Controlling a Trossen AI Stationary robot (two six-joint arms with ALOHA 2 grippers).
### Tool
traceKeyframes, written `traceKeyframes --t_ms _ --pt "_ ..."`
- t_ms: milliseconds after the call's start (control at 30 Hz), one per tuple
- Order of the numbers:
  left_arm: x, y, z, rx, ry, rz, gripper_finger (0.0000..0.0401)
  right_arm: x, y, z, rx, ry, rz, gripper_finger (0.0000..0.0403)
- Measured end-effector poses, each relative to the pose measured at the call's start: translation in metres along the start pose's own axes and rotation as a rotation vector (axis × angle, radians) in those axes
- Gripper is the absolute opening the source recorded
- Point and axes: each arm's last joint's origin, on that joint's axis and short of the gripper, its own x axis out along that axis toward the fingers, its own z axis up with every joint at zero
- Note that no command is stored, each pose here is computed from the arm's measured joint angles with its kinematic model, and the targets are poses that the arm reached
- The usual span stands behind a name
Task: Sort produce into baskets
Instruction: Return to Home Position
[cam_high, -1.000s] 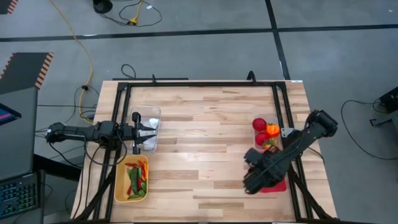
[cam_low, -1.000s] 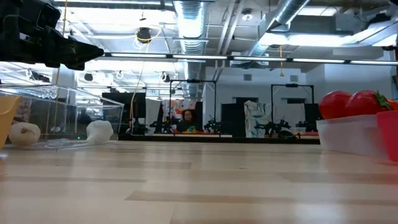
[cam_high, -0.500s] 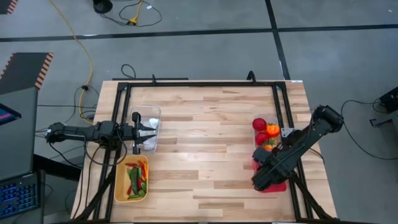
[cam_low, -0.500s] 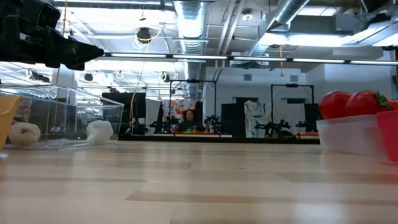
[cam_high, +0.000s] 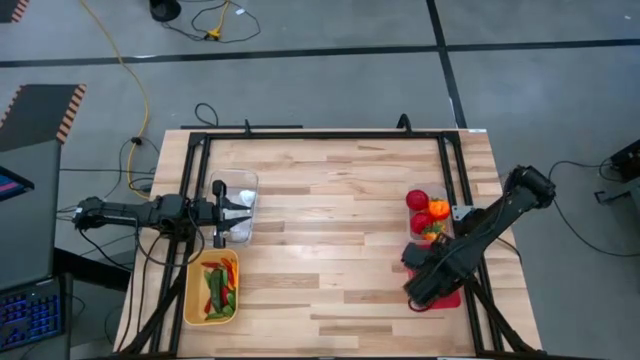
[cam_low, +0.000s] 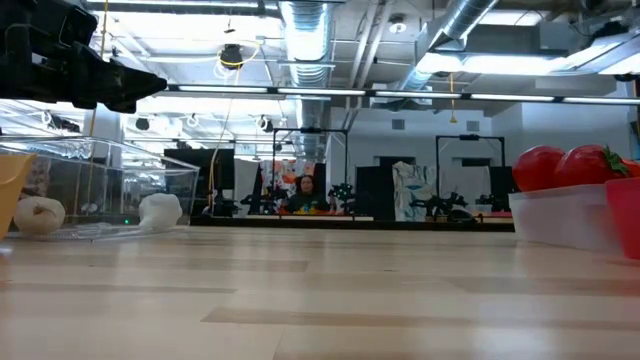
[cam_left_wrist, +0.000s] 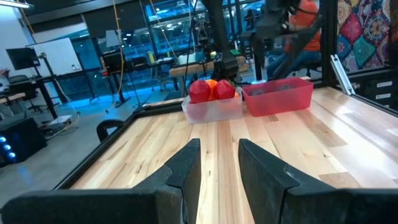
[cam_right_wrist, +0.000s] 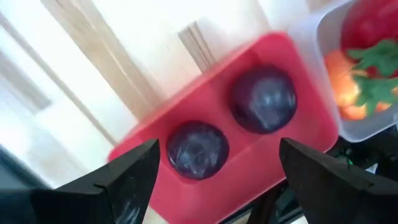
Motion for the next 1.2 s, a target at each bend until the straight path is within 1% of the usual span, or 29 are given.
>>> traceKeyframes --t_ms 133,233,400,533,700,867,967,1133,1200 --pt "0.000 0.000 0.000 0.000 0.000 0.000 0.0096 -0.020 -0.021 0.006 0.037 -0.086 0.061 0.0344" --pt "0.000 0.000 0.000 0.000 0.000 0.000 0.0096 -0.034 -0.040 0.012 0.023 -0.192 0.096 0.0328" --pt "0.000 0.000 0.000 0.000 0.000 0.000 0.0096 -0.053 -0.071 0.019 0.014 -0.358 0.115 0.0293" --pt "0.000 0.000 0.000 0.000 0.000 0.000 0.0096 -0.060 -0.093 0.020 0.028 -0.417 0.157 0.0266" --pt "0.000 0.000 0.000 0.000 0.000 0.000 0.0096 -0.045 -0.109 0.019 -0.014 -0.514 0.223 0.0220" --pt "0.000 0.000 0.000 0.000 -0.001 0.000 0.0096 -0.025 -0.125 0.016 -0.028 -0.628 0.302 0.0151" --pt "0.000 0.000 0.000 0.000 0.000 0.000 0.0096 -0.015 -0.134 0.013 -0.055 -0.730 0.355 0.0104" --pt "0.000 0.000 0.000 0.000 0.000 0.000 0.0096 0.002 -0.145 0.011 -0.133 -0.946 0.445 0.0032" --pt "0.000 0.000 0.000 0.000 0.000 0.000 0.0096 0.009 -0.148 0.011 -0.171 -1.021 0.479 0.0017"
